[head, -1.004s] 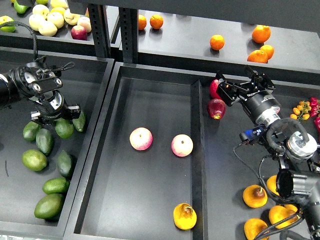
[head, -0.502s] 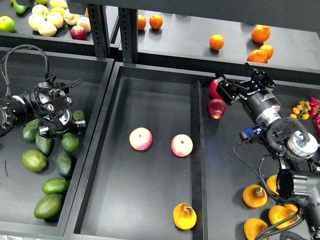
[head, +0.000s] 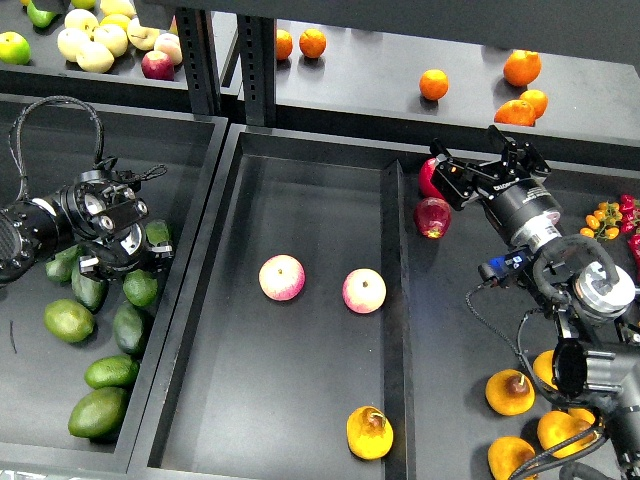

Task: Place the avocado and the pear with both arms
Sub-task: 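Lower the avocado among the other avocados and open the left gripper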

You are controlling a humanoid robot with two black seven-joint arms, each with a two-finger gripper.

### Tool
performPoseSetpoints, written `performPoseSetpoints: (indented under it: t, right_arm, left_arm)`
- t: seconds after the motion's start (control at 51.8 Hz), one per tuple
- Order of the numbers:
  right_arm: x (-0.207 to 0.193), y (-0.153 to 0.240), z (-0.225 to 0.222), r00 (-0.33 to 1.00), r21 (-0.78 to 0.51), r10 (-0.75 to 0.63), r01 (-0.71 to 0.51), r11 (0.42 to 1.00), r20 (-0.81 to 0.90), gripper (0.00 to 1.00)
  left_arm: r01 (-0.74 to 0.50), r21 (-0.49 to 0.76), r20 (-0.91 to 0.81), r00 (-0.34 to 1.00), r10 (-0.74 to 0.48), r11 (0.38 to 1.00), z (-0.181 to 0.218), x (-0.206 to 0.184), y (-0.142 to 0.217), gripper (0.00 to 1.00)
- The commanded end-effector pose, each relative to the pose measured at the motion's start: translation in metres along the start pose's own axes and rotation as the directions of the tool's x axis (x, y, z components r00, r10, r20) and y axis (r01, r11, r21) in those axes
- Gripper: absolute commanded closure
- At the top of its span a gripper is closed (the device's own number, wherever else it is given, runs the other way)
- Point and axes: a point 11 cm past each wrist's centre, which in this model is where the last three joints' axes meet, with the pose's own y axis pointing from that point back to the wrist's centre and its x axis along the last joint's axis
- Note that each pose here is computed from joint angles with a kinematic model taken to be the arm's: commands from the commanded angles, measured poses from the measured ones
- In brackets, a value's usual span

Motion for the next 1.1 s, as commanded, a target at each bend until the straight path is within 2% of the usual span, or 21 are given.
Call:
performPoseSetpoints:
  t: [0.0, 0.174, 0.309, 0.579, 0.811, 0.927, 1.004, 1.062, 1.081]
  right_arm:
    - [0.000, 0.000, 0.000, 1.000, 0.000, -0.001, 0.001, 1.000, 0.000, 0.01]
    - [0.000, 0.000, 0.000, 1.000, 0.001, 0.000, 0.000, 1.000, 0.000, 0.01]
    - [0.001, 0.000, 0.000, 1.000, 0.001, 0.002, -0.002, 1.000, 0.001, 0.01]
    - [0.000, 0.000, 0.000, 1.000, 0.001, -0.002, 0.002, 1.000, 0.000, 0.01]
    - [0.000, 0.000, 0.000, 1.000, 0.000, 0.000, 0.000, 1.000, 0.001, 0.01]
    - [0.000, 0.000, 0.000, 1.000, -0.002, -0.002, 0.002, 1.000, -0.001, 0.01]
    - [-0.001, 0.000, 0.001, 1.000, -0.005, -0.002, 0.002, 1.000, -0.001, 0.01]
    - [-0.001, 0.000, 0.001, 1.000, -0.008, -0.002, 0.002, 1.000, -0.001, 0.01]
    - [-0.001, 0.000, 0.001, 1.000, -0.010, -0.004, 0.004, 1.000, -0.001, 0.01]
  left_arm:
    - [-0.002, 0.001, 0.001, 1.000, 0.002, 1.000, 0.000, 0.000, 0.000, 0.49]
    - [0.001, -0.001, 0.006, 1.000, -0.001, 1.000, 0.002, -0.001, 0.000, 0.44]
    - [0.005, -0.010, 0.005, 1.000, -0.005, 1.000, 0.006, -0.003, 0.000, 0.36]
    - [0.005, -0.013, 0.003, 1.000, -0.005, 1.000, 0.007, -0.003, 0.001, 0.29]
    - [0.015, -0.043, -0.015, 1.000, -0.016, 0.999, 0.013, -0.002, 0.005, 0.11]
    - [0.018, -0.139, -0.112, 0.993, -0.034, 0.990, 0.025, 0.012, 0.020, 0.05]
    - [0.017, -0.223, -0.200, 0.978, -0.063, 0.975, 0.033, 0.024, 0.032, 0.04]
    - [0.015, -0.295, -0.268, 0.959, -0.098, 0.955, 0.039, 0.032, 0.041, 0.04]
    - [0.010, -0.365, -0.327, 0.935, -0.138, 0.931, 0.046, 0.039, 0.050, 0.03]
